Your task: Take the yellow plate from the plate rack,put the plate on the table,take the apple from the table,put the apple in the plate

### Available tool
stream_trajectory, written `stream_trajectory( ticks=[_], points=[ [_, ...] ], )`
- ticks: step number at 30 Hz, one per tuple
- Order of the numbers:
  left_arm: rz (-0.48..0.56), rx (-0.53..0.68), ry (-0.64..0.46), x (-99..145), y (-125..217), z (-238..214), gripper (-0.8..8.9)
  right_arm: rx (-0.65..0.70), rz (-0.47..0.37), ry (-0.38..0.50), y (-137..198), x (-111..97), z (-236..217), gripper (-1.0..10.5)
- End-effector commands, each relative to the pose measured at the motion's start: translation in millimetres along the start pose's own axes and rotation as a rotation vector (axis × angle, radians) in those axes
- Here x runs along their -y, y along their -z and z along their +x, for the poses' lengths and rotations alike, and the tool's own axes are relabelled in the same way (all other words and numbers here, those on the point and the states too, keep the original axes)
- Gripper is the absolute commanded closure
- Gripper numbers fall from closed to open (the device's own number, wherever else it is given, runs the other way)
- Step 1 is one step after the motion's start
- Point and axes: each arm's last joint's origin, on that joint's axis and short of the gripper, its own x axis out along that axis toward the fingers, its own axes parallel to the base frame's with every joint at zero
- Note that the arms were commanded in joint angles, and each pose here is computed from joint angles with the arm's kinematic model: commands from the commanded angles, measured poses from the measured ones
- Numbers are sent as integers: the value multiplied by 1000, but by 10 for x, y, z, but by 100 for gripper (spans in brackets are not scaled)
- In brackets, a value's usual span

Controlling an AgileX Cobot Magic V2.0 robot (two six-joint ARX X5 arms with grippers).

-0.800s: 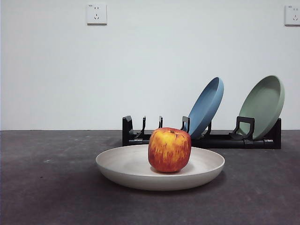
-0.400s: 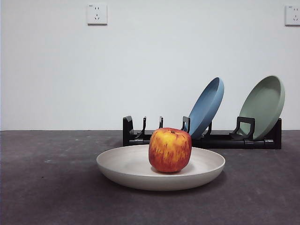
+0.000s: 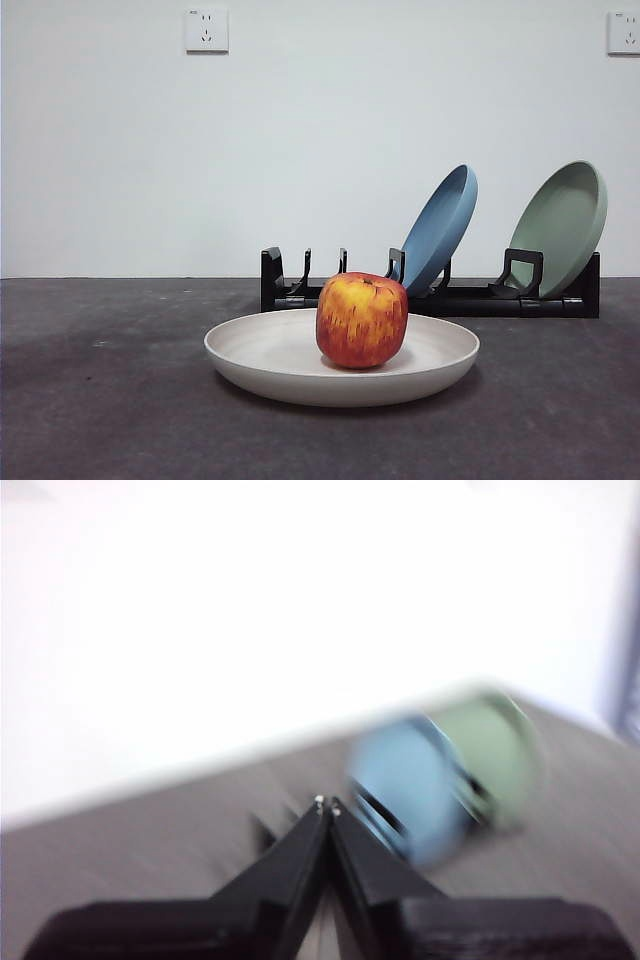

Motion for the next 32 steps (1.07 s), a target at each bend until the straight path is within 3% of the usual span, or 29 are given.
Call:
stream_trajectory(
  ticks=[1, 6, 11, 19, 32],
  points=[
    [35, 109, -135, -119, 114, -151, 816, 3, -2, -2, 4, 0, 6, 946],
    [125, 165, -311, -221, 566, -285, 816, 3, -2, -2, 4, 0, 6, 946],
    [138, 84, -392, -306, 1109, -236, 816, 5, -2, -2, 7, -1, 2, 946],
    [118, -15, -278, -394, 1809, -71, 816, 5, -2, -2, 7, -1, 2, 946],
    [52, -92, -279, -437, 2465, 12, 816, 5, -2, -2, 7, -1, 2, 946]
  ],
)
